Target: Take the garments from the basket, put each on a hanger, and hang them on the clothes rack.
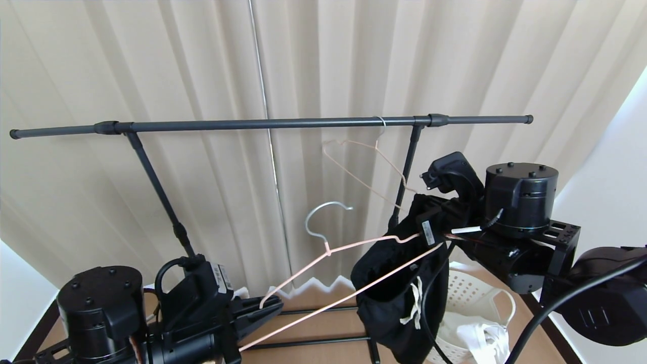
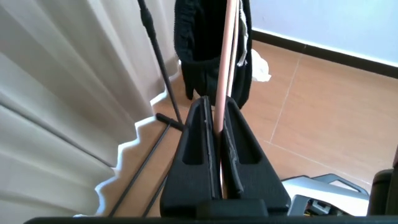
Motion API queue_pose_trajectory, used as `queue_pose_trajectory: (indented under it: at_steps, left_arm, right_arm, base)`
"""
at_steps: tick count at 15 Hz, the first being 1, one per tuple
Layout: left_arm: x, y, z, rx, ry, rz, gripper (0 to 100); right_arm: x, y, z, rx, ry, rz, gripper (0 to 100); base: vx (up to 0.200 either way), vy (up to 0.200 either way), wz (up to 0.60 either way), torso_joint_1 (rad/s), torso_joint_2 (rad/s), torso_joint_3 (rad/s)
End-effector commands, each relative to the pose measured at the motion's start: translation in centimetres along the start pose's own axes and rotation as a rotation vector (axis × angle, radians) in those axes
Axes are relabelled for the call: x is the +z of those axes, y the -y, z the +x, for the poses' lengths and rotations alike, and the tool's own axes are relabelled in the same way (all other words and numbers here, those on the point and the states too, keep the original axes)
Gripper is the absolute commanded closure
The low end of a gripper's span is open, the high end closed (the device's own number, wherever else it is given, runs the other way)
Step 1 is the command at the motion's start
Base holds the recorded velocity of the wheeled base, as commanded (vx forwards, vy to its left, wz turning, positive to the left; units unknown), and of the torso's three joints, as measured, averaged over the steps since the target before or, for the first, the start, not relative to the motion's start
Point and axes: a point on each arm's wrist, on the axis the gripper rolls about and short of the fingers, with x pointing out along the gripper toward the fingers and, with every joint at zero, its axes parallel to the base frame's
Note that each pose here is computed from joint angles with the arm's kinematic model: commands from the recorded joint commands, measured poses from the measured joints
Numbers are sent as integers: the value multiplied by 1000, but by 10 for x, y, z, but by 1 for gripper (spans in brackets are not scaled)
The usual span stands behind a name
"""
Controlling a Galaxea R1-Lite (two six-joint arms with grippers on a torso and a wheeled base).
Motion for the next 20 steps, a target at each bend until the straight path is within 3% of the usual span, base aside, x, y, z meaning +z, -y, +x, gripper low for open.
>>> queue_pose_trajectory:
  at_steps: [1, 3, 7, 20]
  left_arm:
    - [-1, -3, 7, 17, -9, -9, 100]
    - [-3, -1, 4, 32, -24, -11, 100]
    - [3, 2, -15, 54, 8, -3, 100]
    - [2, -14, -15, 124, 10, -13, 100]
  right_arm:
    - [2, -3, -3, 12, 9, -1, 100]
    - [3, -2, -4, 10, 14, 2, 100]
    - [3, 2, -2, -5, 12, 8, 100]
    - [10, 2, 2, -6, 30, 16, 100]
  base:
    - [0, 0, 0, 0, 0, 0]
    - [0, 0, 0, 0, 0, 0]
    - [0, 0, 0, 0, 0, 0]
    - [0, 0, 0, 0, 0, 0]
